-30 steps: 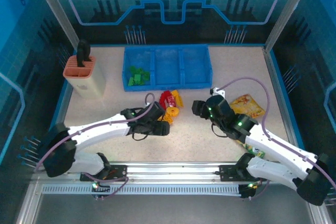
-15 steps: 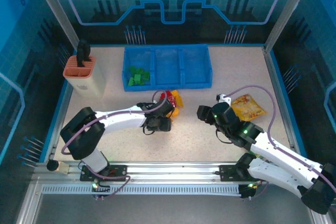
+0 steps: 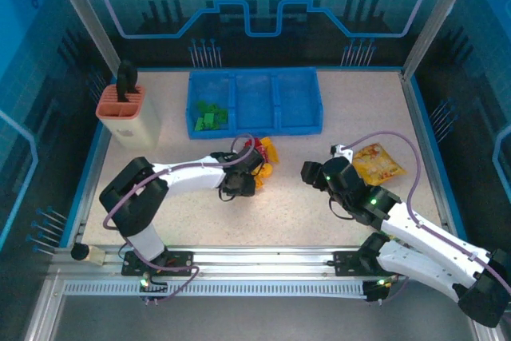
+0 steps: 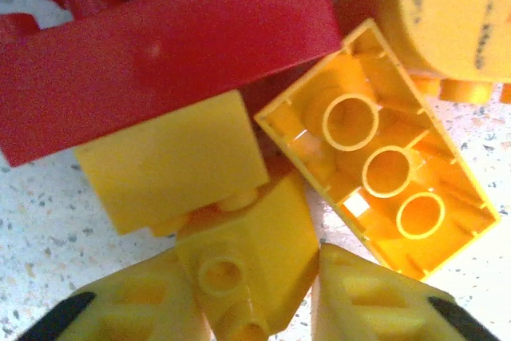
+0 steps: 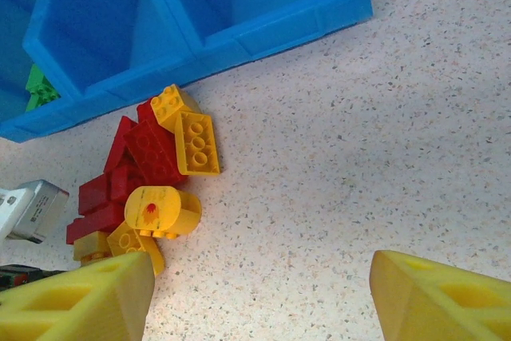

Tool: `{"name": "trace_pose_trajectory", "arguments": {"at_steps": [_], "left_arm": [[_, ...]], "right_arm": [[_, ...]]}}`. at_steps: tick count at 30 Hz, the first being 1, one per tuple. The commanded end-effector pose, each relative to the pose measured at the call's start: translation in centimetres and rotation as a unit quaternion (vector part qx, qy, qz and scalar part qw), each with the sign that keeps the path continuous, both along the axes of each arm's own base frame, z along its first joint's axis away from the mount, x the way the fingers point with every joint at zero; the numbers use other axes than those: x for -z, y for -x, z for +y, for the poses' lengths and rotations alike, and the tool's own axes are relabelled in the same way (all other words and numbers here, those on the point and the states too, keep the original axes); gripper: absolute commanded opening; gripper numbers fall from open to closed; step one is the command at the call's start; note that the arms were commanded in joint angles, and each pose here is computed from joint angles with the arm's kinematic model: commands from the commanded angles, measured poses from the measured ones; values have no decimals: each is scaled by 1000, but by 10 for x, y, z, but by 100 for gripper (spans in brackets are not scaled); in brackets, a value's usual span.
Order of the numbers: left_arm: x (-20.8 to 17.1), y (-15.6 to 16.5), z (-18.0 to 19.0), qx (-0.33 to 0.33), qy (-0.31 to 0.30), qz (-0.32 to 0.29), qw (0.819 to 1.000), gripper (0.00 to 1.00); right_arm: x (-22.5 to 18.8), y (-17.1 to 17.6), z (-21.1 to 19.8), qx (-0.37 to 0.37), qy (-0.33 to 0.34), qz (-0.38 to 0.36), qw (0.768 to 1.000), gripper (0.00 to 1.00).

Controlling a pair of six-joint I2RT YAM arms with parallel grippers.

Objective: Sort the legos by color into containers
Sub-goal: Pick up the lego from the center of the table.

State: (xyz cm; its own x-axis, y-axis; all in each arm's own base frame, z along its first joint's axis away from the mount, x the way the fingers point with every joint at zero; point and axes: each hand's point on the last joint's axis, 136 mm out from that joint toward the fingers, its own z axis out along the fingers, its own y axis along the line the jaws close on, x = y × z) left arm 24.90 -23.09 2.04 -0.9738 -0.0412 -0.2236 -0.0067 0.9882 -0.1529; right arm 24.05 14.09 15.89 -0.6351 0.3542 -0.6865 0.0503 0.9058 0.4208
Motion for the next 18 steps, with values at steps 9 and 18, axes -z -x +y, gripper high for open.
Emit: {"name": "trace_pose_trajectory", "arguments": {"at_steps": [9, 18], "left_arm": [[-69, -7, 7, -8, 21, -72, 997, 25], [-149, -55, 1, 5, 63, -149, 987, 27]], "right_arm": [[7, -1, -8, 21, -6, 1, 1000, 73], [13, -1, 1, 9, -16, 13, 1000, 73]]}}
